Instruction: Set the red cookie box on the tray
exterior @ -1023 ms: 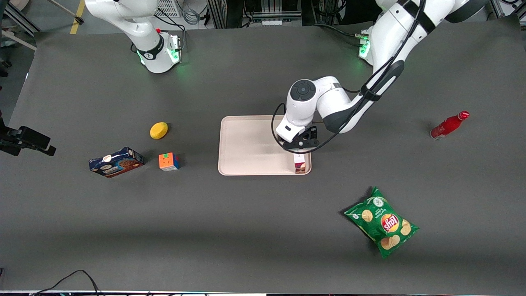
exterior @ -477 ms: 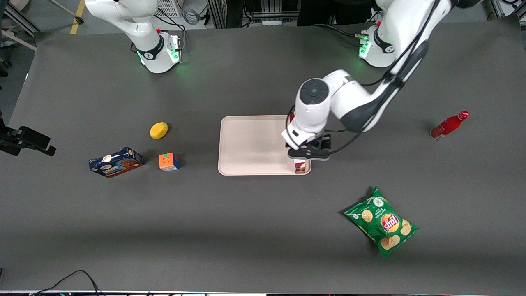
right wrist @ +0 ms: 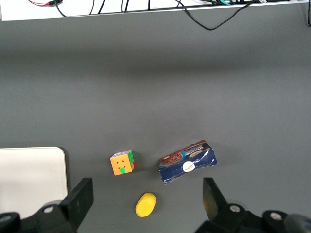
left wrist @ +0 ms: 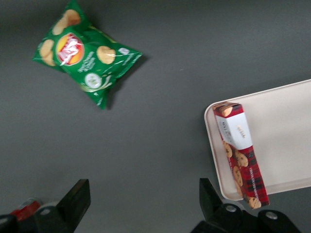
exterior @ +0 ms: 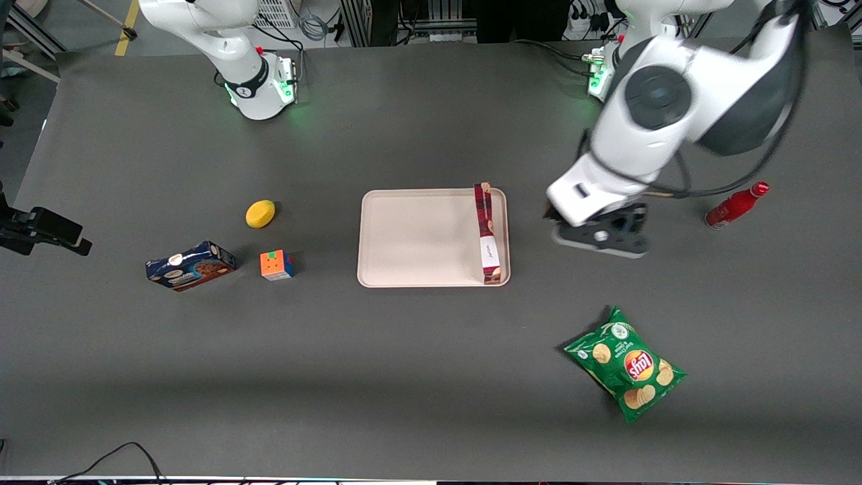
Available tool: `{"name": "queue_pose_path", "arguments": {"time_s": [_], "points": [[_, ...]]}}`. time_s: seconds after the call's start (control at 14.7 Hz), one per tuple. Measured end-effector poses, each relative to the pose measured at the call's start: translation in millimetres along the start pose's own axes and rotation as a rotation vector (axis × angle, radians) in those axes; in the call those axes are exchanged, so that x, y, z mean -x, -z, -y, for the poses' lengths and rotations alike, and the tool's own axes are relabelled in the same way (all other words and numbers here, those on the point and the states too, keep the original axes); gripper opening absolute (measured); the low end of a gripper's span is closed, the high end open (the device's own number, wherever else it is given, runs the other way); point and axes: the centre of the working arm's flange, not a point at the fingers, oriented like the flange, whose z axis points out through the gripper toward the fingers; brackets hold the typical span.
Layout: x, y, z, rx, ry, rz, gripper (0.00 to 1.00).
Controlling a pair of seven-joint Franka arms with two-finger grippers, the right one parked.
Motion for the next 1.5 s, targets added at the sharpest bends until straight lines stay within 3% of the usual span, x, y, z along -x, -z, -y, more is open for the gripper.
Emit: {"name": "queue_pose_path", "arguments": {"time_s": [0.2,0.48,0.61,1.02,1.5], "points": [[15,26,64,0.022,0.053,-0.011,1.0],[57,40,149,0.022,0.123,-0.029,1.0],[72,43,149,0.02,0.124,-0.049,1.0],[64,46,196,-0.006,0.09,-0.046,1.0],[43,28,191,0.004,0.055,-0.021,1.0]]}}
